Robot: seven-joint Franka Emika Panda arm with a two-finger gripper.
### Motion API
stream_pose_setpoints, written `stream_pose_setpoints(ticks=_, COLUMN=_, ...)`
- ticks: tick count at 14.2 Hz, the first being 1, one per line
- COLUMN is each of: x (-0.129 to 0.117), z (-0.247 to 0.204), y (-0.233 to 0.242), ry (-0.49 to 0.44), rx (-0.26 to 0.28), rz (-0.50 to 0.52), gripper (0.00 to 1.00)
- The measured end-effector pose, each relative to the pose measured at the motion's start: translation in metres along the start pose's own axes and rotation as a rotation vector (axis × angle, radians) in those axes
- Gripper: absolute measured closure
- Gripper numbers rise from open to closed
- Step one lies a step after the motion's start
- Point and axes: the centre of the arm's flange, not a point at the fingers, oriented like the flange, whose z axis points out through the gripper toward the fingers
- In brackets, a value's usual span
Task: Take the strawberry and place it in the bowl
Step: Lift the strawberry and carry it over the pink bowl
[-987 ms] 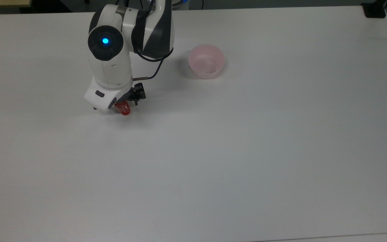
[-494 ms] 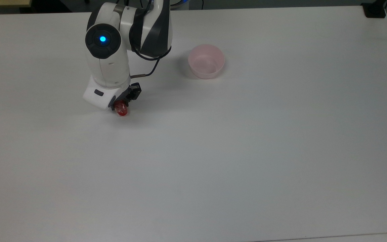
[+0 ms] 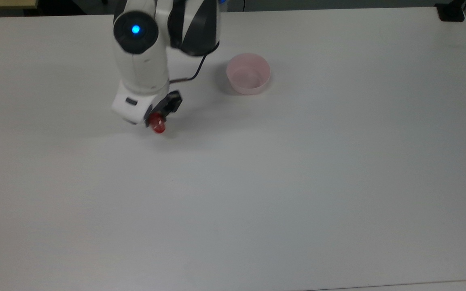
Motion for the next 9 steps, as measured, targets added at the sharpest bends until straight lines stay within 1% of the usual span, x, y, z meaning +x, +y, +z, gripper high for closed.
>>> stream_pose_setpoints(ticks=3, x=-0.005, z=-0.055, y=-0.051, ry=-0.032, rx=0.046, rz=-0.042, gripper=0.58)
stream_pose_setpoints(ticks=5, x=-0.009, z=-0.075, y=-0.077, ry=-0.036, rx=0.058, rz=-0.049, gripper=0.58)
stream_pose_setpoints(ticks=7, x=-0.018, z=-0.082, y=-0.107, ry=-0.052, rx=0.076, rz=-0.063, gripper=0.58)
stream_pose_setpoints(ticks=9, x=-0.031, z=-0.078, y=-0.147, ry=-0.083, rx=0.096, rz=-0.085, gripper=0.58)
